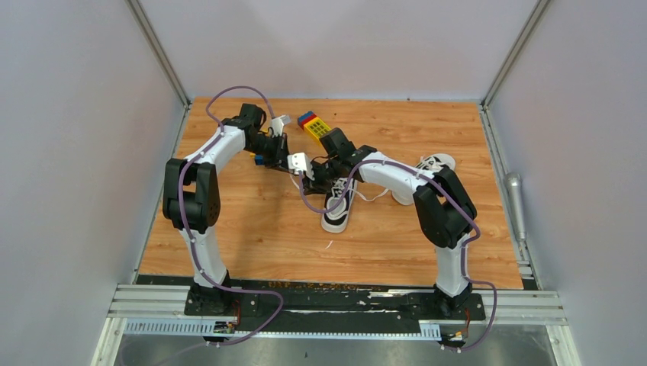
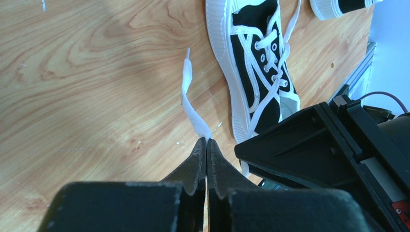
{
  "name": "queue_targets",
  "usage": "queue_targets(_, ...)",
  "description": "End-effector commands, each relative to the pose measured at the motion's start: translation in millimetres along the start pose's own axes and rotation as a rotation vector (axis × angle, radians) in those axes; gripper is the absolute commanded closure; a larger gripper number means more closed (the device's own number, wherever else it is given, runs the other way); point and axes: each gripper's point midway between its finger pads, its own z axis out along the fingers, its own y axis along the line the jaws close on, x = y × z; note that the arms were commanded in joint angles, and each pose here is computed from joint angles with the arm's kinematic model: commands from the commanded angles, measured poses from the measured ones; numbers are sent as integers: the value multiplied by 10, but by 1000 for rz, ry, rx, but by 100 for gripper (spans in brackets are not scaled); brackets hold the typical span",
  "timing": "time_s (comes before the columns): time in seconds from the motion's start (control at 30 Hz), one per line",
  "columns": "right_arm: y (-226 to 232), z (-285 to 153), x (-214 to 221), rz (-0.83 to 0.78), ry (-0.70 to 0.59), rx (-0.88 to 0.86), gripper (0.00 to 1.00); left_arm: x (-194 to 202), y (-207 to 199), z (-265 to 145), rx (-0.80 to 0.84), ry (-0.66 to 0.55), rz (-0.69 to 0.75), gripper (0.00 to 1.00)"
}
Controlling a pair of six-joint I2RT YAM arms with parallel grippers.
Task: Tie the shoes
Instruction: Wrap the shoelace around the shoelace.
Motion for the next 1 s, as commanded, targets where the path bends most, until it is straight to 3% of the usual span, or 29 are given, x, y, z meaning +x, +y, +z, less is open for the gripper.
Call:
queue_targets(0.0,4,24,-85,-17,-31,-8,83,-70,-117,-117,2,-38,56,100)
queue_targets(0.1,-55,-32,-153,-17,-30,20,100,-60,-72,-117,-22,-36,59,99)
queue_targets(0.17,-142,-108,-227,-17,-27,60,100,-76,-11,-160,-67,-44,87,78)
queue_targets(0.2,-192,-160,-259,-8,-22,85,100,-105,50,-184,-105,-56,130,73)
queue_targets(0.23,-234,-232,-330,-9,-29,106,100,-166,25,-287,-120,-96,178,66)
queue_targets(0.37,-321,-459,-475,27,-60,151,100,-429,-71,-660,-174,-370,492,53)
queue_targets(0.6,-285,-650,-472,82,-46,160,100,-234,-727,-775,44,-620,1069,51)
queue_targets(0.7,-291,-777,-500,140,-58,153,100,-43,-916,-606,110,-624,1317,50)
queue_targets(0.8,-318,-918,-532,209,-74,149,100,-35,-971,-381,148,-627,1379,49)
queue_targets(0.97,-353,-1079,-489,312,-98,155,100,-226,-1074,-120,182,-718,1335,47)
